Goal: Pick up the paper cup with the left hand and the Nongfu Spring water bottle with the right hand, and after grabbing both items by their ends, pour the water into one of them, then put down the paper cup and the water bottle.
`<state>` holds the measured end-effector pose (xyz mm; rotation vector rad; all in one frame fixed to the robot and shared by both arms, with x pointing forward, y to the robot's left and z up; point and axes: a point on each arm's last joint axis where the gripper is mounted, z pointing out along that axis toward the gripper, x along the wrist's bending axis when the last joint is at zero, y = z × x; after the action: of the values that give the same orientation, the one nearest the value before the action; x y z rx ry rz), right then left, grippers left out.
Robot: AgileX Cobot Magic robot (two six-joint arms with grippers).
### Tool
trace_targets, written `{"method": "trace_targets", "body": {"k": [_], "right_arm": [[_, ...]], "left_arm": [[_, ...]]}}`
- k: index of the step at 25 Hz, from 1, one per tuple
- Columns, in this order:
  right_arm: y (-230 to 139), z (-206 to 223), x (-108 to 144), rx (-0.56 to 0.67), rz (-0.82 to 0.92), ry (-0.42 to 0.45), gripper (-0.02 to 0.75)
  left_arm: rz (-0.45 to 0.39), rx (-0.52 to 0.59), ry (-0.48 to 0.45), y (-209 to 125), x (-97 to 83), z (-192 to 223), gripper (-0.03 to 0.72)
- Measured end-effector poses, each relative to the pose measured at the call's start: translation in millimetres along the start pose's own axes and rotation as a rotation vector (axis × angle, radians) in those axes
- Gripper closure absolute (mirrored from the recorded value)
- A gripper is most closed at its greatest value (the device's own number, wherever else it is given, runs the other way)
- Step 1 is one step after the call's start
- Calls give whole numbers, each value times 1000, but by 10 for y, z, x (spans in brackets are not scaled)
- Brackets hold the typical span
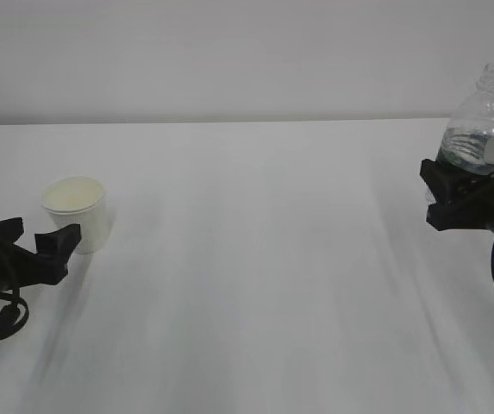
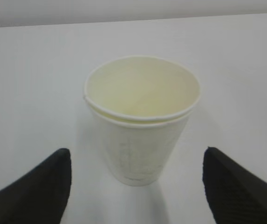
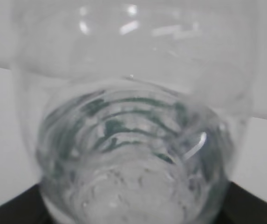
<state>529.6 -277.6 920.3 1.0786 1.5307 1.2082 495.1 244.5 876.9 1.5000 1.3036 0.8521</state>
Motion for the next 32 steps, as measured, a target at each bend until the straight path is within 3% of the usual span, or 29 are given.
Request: {"method": "trace_targets", "body": {"k": [22, 32], "right_arm": [[0, 0, 0, 0, 2, 0, 310], [-1, 0, -12, 1, 8, -13, 311]], "left_arm": [[9, 72, -17, -337, 7, 530, 50], [10, 12, -21, -226, -2, 694, 54]]}}
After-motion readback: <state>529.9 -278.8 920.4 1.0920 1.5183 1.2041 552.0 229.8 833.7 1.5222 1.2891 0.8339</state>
